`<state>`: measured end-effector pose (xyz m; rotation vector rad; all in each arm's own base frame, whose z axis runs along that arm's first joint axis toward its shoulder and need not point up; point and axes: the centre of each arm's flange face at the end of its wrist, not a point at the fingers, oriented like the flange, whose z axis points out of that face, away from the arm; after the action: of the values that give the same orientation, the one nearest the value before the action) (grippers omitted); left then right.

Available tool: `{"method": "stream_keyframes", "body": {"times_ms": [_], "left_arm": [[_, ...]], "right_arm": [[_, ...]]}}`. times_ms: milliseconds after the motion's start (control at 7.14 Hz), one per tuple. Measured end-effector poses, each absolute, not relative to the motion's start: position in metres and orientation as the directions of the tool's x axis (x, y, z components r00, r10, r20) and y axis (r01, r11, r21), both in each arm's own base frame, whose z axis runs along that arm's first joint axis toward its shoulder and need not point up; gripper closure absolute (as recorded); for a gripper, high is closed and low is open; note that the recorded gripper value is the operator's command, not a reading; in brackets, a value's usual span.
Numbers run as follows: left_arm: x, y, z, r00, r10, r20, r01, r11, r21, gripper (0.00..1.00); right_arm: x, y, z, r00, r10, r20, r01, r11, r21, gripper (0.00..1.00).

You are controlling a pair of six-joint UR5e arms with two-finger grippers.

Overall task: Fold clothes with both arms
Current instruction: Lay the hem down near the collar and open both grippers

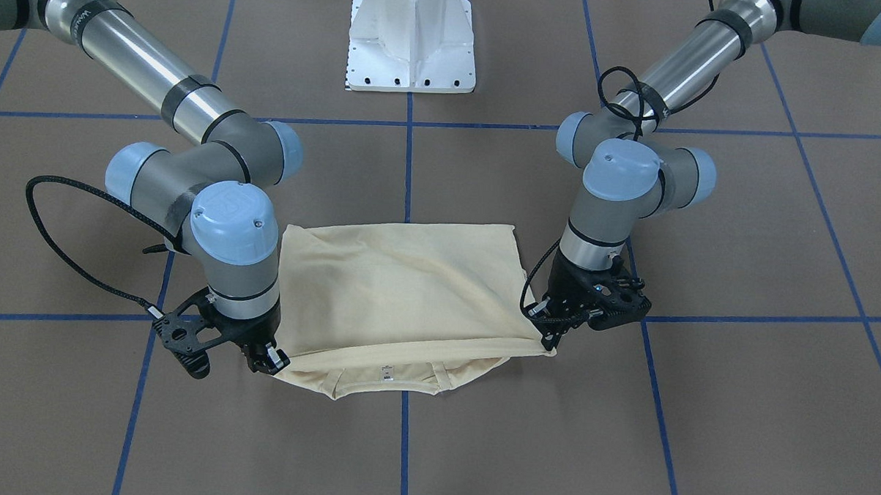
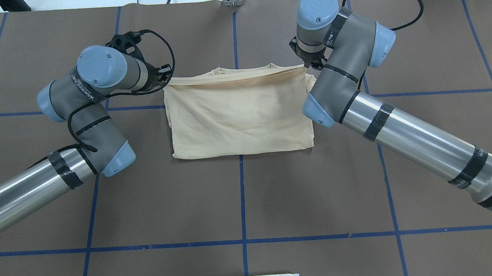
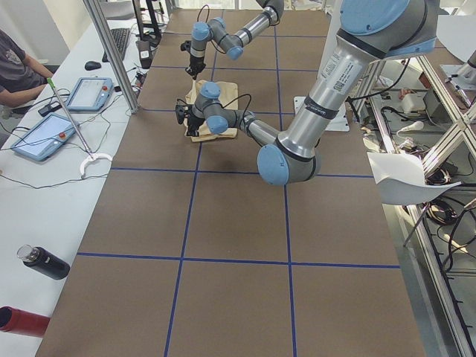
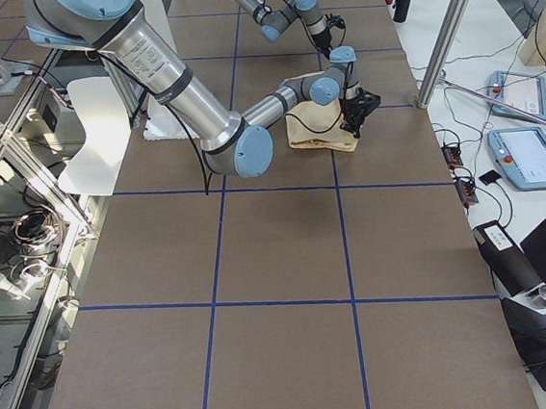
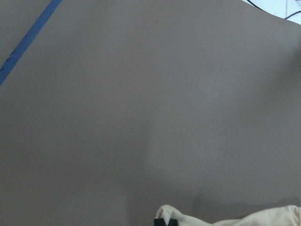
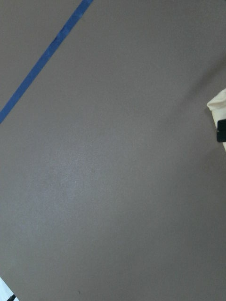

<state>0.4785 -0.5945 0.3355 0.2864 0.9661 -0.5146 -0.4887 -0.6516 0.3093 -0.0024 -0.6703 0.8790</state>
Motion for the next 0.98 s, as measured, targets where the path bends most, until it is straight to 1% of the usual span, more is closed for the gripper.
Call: {"method": "stream_keyframes", "body": {"times_ms": [140, 280, 420, 560, 700, 840, 980], "left_arm": [[0.4795, -0.5951, 0.3380, 0.463, -0.287, -0.839, 0.536, 0.844, 0.007, 1.00], [0.4800, -0.5955, 0.3390, 0.462, -0.287, -0.839, 0.536, 0.844, 0.007, 0.93], [0.4804, -0.5959, 0.3398, 0.461, -0.285, -0.840, 0.536, 0.844, 0.008, 0.81], [0.4811, -0.5964, 0.3406, 0.459, -0.283, -0.842, 0.536, 0.844, 0.008, 0.67], [0.4815, -0.5969, 0.3418, 0.457, -0.281, -0.844, 0.536, 0.844, 0.009, 0.51], [0.4806, -0.5980, 0.3424, 0.456, -0.276, -0.846, 0.536, 0.844, 0.013, 0.50], [0.4755, -0.6009, 0.3391, 0.444, -0.257, -0.858, 0.536, 0.844, 0.024, 0.50]], "right_arm": [[-0.4946, -0.6536, 0.3106, 0.455, 0.710, 0.538, -0.713, 0.652, -0.257, 1.00], [-0.4973, -0.6546, 0.3118, 0.460, 0.707, 0.537, -0.714, 0.654, -0.249, 1.00], [-0.4980, -0.6549, 0.3139, 0.465, 0.704, 0.537, -0.713, 0.657, -0.243, 1.00], [-0.4985, -0.6547, 0.3148, 0.468, 0.702, 0.537, -0.712, 0.659, -0.241, 0.63], [-0.4986, -0.6548, 0.3148, 0.468, 0.700, 0.540, -0.711, 0.661, -0.240, 0.50], [-0.4986, -0.6553, 0.3140, 0.465, 0.697, 0.546, -0.710, 0.662, -0.240, 0.46], [-0.4970, -0.6565, 0.3124, 0.459, 0.694, 0.554, -0.710, 0.662, -0.241, 0.38]]}}
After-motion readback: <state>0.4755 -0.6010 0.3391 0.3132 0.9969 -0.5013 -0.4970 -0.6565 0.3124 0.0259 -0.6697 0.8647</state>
